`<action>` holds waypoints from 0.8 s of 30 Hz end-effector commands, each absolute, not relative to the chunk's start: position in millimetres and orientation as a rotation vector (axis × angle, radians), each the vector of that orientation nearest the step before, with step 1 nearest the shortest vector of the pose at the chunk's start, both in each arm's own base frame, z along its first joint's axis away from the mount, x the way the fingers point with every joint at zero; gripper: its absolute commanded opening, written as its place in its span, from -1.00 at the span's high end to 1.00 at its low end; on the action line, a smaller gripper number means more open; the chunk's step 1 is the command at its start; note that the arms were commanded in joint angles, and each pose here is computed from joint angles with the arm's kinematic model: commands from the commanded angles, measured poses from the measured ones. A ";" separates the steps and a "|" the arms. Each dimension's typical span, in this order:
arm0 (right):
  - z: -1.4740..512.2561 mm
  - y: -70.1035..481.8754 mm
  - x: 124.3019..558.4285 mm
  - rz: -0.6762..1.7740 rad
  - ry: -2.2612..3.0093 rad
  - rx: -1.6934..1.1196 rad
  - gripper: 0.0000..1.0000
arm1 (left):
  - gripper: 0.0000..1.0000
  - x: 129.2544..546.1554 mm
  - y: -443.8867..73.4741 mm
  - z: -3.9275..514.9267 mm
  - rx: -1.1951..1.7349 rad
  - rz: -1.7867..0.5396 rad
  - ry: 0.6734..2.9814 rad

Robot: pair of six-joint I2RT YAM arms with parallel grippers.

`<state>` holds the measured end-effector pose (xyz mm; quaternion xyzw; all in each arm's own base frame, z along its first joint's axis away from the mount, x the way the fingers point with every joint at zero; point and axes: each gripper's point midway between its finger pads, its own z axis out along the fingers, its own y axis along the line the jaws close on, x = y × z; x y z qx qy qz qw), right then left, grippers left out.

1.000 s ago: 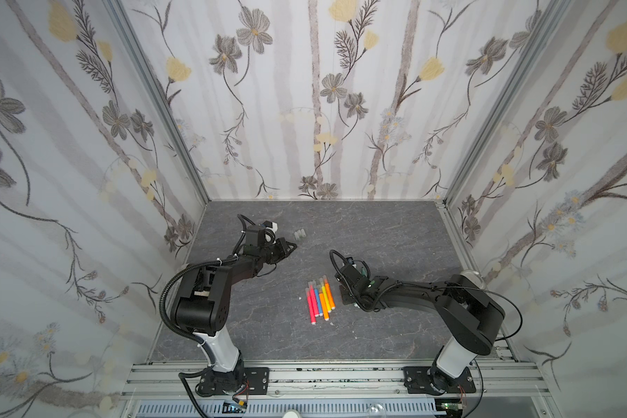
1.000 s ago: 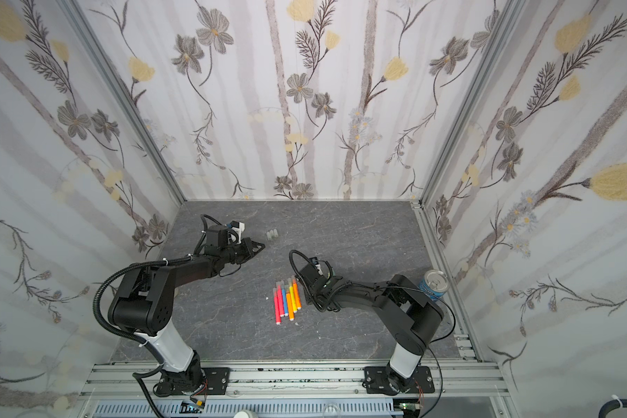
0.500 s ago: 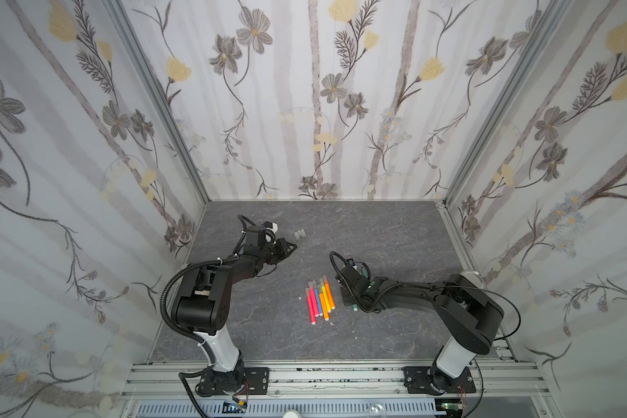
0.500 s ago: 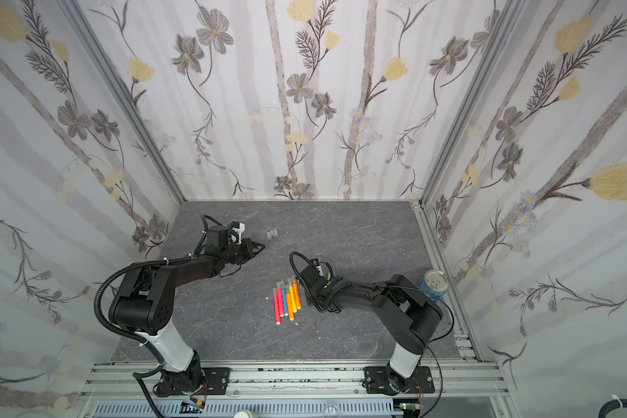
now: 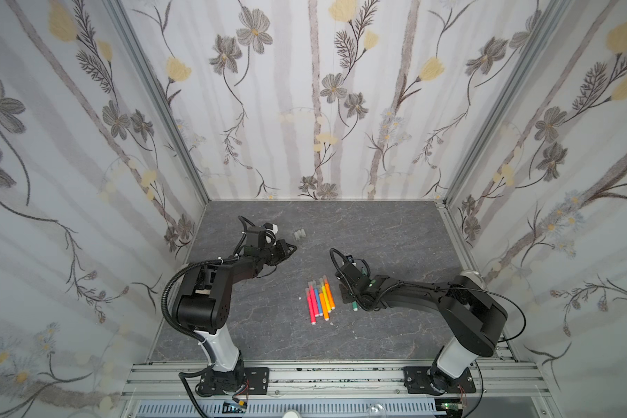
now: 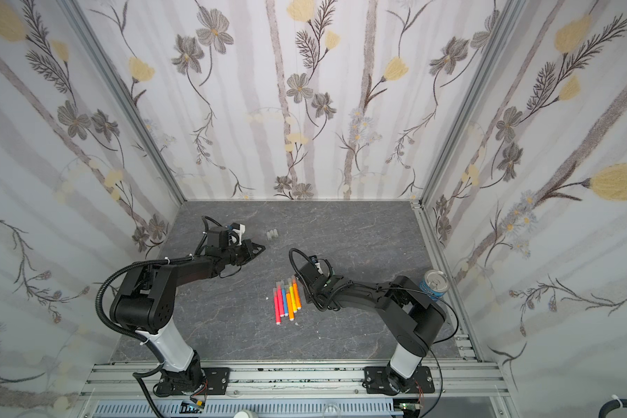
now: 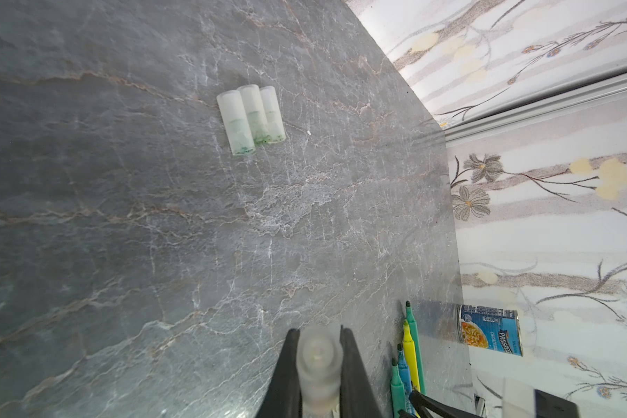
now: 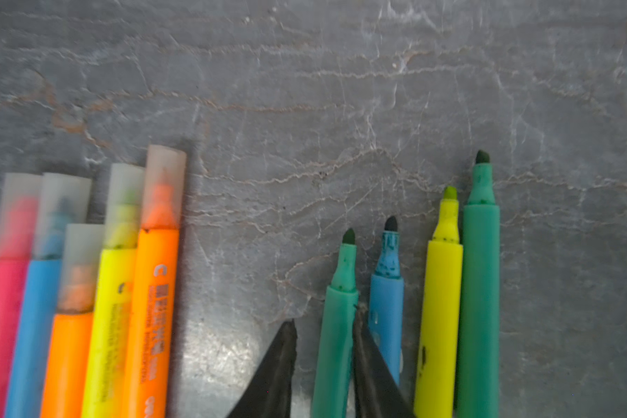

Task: Open the pen caps

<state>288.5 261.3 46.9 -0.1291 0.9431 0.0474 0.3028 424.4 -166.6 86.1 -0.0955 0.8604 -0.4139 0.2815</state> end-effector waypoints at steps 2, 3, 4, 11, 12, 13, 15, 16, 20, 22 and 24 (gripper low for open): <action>73.4 262.5 297.1 0.127 2.427 -0.340 0.35 | 1.00 436.6 -165.0 86.2 -0.241 -1.077 2.286; 78.3 263.1 297.3 0.136 2.415 -0.341 0.33 | 1.00 438.8 -164.4 83.5 -0.245 -1.070 2.293; 85.4 263.2 298.1 0.149 2.400 -0.335 0.31 | 1.00 441.2 -164.6 81.3 -0.249 -1.067 2.298; 110.8 258.6 294.4 0.211 2.343 -0.311 0.28 | 1.00 463.0 -162.8 64.7 -0.279 -1.030 2.324; 111.4 257.1 293.1 0.213 2.341 -0.309 0.28 | 1.00 466.7 -162.6 60.9 -0.285 -1.025 2.331; 111.3 255.0 292.5 0.213 2.341 -0.303 0.28 | 1.00 470.3 -161.1 57.7 -0.290 -1.021 2.335; 110.9 252.5 289.7 0.219 2.341 -0.302 0.28 | 1.00 476.6 -157.6 51.8 -0.310 -1.012 2.341; 110.6 251.3 288.1 0.222 2.342 -0.302 0.27 | 1.00 480.0 -156.1 48.7 -0.319 -1.009 2.343; 108.3 247.6 284.2 0.238 2.339 -0.291 0.27 | 1.00 492.3 -152.8 39.8 -0.339 -0.998 2.356; 107.4 246.6 283.5 0.240 2.340 -0.288 0.27 | 1.00 497.4 -151.7 35.9 -0.343 -0.986 2.363; 106.2 246.8 282.6 0.244 2.343 -0.293 0.27 | 1.00 501.8 -151.4 32.7 -0.347 -0.984 2.369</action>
